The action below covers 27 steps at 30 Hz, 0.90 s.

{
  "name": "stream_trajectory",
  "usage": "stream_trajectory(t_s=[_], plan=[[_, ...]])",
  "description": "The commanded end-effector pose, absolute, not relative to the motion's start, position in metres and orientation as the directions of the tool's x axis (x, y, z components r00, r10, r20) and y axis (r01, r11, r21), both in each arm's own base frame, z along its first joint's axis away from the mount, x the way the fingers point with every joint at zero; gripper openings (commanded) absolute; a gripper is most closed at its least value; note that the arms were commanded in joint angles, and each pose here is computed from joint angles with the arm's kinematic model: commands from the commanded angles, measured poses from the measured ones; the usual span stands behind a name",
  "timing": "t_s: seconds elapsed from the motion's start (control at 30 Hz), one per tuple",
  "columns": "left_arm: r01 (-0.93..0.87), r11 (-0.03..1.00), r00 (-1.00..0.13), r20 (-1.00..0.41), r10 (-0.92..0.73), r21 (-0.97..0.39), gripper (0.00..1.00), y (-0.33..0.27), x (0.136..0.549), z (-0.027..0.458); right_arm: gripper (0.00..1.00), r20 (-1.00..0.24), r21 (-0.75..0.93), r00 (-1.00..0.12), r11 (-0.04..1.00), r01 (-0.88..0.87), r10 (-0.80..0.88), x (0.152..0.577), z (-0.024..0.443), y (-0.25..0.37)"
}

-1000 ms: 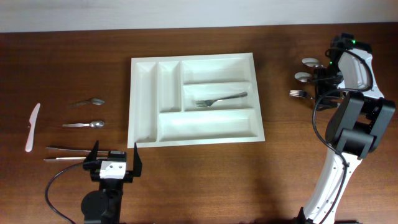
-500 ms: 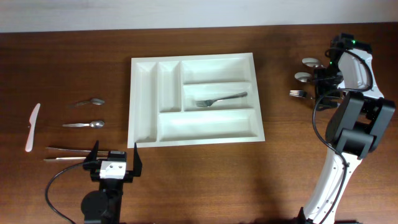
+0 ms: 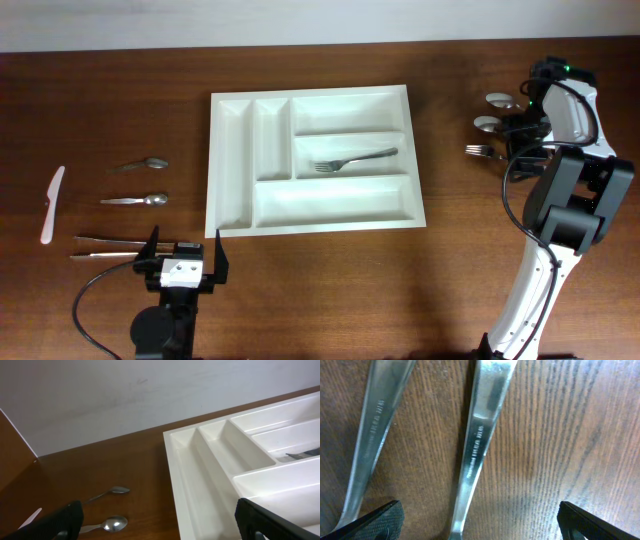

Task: Pack container
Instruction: 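Align the right gripper over the remaining fork handle, then lower the right gripper and close it on the fork handle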

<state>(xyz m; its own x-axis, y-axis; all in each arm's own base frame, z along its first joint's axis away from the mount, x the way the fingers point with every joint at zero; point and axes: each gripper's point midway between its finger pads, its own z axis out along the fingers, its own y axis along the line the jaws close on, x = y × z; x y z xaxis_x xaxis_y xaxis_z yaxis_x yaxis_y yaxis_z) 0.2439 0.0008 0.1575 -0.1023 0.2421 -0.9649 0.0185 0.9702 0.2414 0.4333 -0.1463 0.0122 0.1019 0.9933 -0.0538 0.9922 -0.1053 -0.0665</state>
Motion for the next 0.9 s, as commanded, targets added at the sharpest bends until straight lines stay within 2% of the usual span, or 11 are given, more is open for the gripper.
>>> stream_trajectory(t_s=[0.0,0.87], plan=[[0.012,0.967,-0.101,-0.962,0.253,0.253,0.99,0.002,0.244,0.156,0.99,-0.072,-0.111,0.094,-0.102,0.989,0.993,0.424,0.002,-0.152],[0.012,0.967,-0.101,-0.962,0.253,0.253,0.99,0.002,0.244,0.156,0.99,-0.042,-0.073,0.100,-0.103,0.992,0.994,0.431,-0.012,-0.146]])
